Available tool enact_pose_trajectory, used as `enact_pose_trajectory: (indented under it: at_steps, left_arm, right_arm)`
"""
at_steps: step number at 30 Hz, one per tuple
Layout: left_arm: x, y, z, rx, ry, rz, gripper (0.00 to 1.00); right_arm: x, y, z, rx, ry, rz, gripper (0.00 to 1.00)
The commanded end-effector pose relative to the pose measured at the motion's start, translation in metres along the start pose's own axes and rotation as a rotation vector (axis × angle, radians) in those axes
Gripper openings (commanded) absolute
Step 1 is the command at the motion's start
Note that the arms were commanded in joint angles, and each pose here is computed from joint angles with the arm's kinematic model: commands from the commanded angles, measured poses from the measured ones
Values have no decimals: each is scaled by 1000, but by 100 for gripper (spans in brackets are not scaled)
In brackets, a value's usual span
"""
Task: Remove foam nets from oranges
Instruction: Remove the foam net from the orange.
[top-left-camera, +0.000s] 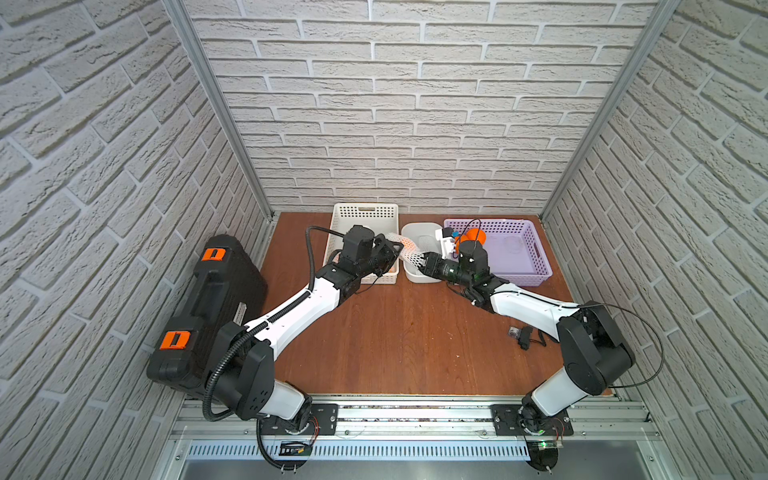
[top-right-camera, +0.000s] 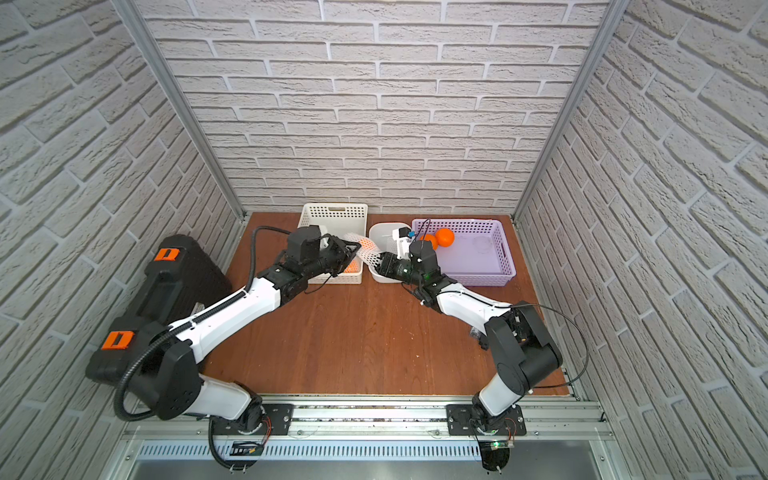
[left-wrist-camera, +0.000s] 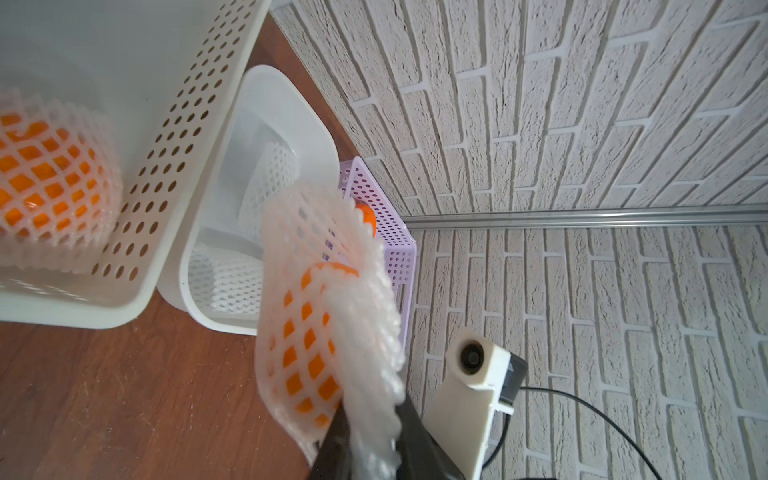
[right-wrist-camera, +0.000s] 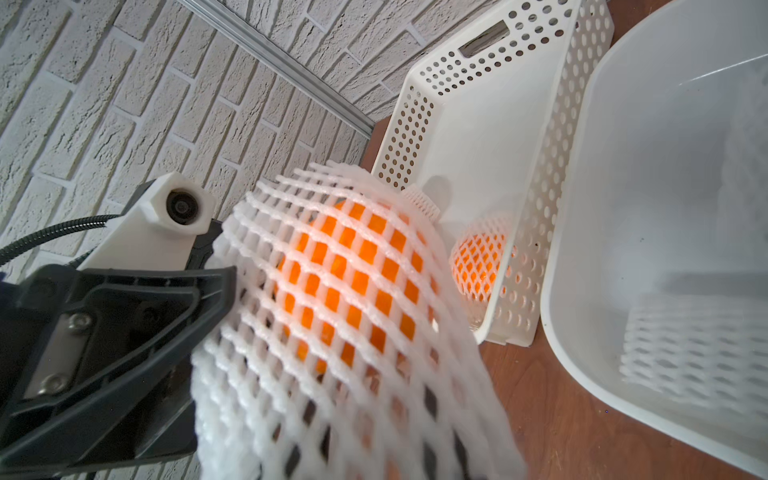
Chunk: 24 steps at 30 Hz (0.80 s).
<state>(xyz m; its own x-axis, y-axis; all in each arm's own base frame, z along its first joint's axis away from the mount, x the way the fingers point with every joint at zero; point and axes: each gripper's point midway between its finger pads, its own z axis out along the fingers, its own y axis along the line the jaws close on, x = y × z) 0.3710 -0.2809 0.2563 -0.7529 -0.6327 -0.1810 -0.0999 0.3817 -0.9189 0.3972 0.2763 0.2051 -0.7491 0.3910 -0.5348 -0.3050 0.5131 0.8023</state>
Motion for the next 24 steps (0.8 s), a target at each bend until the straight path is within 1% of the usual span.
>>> enact_pose_trajectory:
  at_steps: [1,4,6,9,13,16,18,24]
  left_arm:
    - [11,-26,-1,93,48,47,20]
    - [14,-27,-2,100,54,50,20]
    - [15,-30,-3,108,59,53,20]
    - [18,-34,-3,129,76,50,20]
    - [28,-47,0,184,133,44,20]
    - [37,-54,1,192,164,70,20]
    - [42,-58,1,197,180,86,20]
    - [49,-58,6,199,217,90,20]
  right_arm:
    - [-21,27,-5,-92,-78,-38,45]
    - [-28,25,-12,-96,-119,-27,57]
    - [-32,23,-15,-111,-139,-10,62]
    - [-37,22,-16,-161,-153,14,64]
    - [-44,24,-22,-256,-202,9,70]
    - [-45,25,-16,-296,-186,16,70]
    - [-47,28,-14,-335,-184,18,74]
    - [-49,42,-14,-450,-189,25,74]
